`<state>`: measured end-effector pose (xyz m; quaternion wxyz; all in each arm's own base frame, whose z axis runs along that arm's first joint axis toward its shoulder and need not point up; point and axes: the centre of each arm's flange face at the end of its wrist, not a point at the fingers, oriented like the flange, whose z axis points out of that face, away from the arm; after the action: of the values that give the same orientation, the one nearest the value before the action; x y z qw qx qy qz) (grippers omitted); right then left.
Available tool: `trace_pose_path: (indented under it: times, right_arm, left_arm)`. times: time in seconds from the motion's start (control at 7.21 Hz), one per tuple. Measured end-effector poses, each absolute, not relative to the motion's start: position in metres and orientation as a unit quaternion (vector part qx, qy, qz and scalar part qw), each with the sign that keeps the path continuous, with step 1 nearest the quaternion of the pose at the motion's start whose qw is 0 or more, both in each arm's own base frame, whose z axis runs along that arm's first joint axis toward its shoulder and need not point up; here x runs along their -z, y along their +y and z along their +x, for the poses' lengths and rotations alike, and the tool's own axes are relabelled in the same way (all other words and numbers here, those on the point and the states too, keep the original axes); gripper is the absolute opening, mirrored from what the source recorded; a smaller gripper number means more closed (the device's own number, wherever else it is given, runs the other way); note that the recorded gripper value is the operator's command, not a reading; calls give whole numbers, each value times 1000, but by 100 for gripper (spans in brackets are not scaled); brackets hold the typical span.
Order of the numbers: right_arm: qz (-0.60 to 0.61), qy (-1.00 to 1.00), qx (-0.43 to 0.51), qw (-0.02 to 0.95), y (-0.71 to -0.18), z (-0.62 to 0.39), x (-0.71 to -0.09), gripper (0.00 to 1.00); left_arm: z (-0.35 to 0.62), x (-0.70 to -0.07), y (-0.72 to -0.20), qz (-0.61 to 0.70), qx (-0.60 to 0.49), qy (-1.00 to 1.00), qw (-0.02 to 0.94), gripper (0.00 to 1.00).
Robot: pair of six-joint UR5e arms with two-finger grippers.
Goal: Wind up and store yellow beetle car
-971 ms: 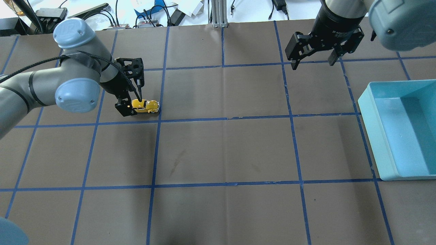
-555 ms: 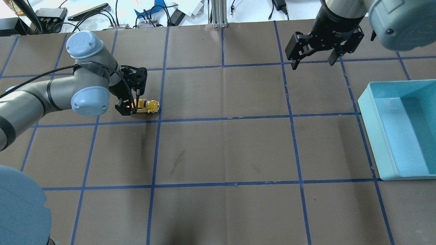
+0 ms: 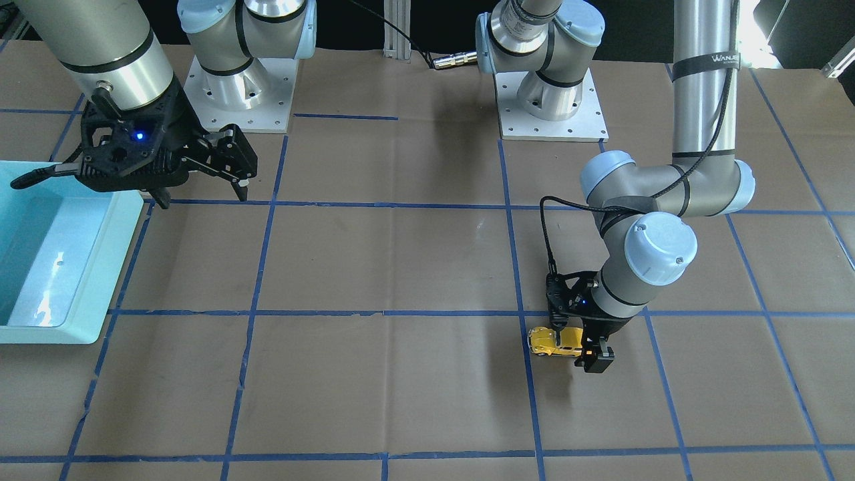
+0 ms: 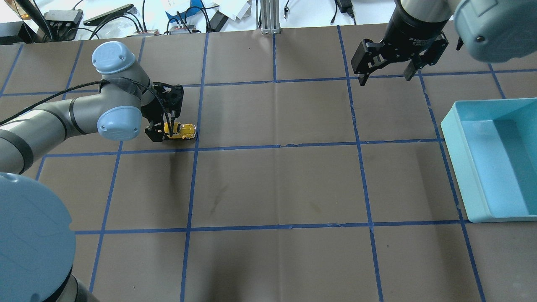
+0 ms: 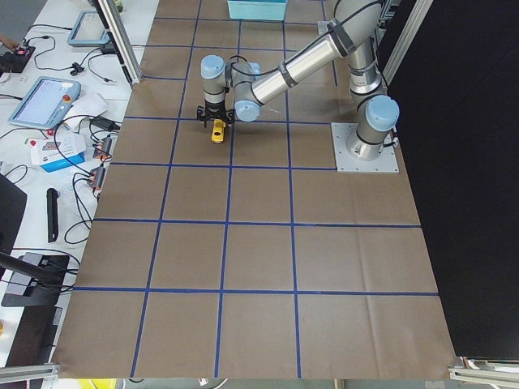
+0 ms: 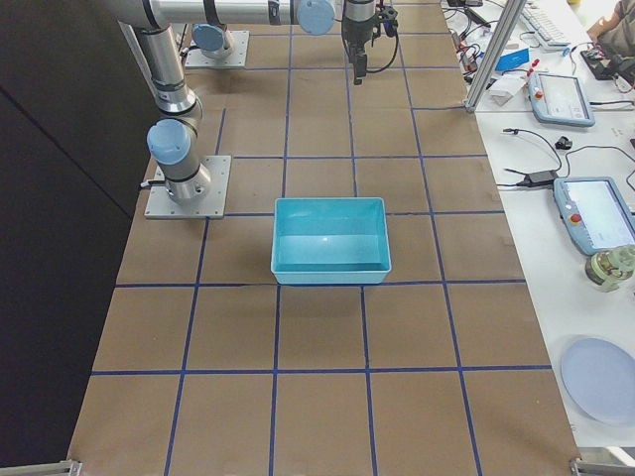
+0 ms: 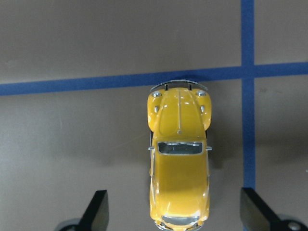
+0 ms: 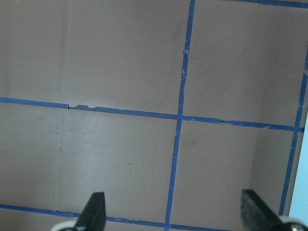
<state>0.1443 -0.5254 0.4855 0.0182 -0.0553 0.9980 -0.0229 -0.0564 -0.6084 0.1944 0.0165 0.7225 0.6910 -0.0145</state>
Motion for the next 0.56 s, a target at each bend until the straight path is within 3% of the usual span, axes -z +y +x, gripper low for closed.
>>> trace_pose_path:
  times: [0.56]
  right_arm:
    - [-55,998,22,18,-525,144,-486,100]
  left_arm:
    - [-60,-193,-608,722,11,691,14,73]
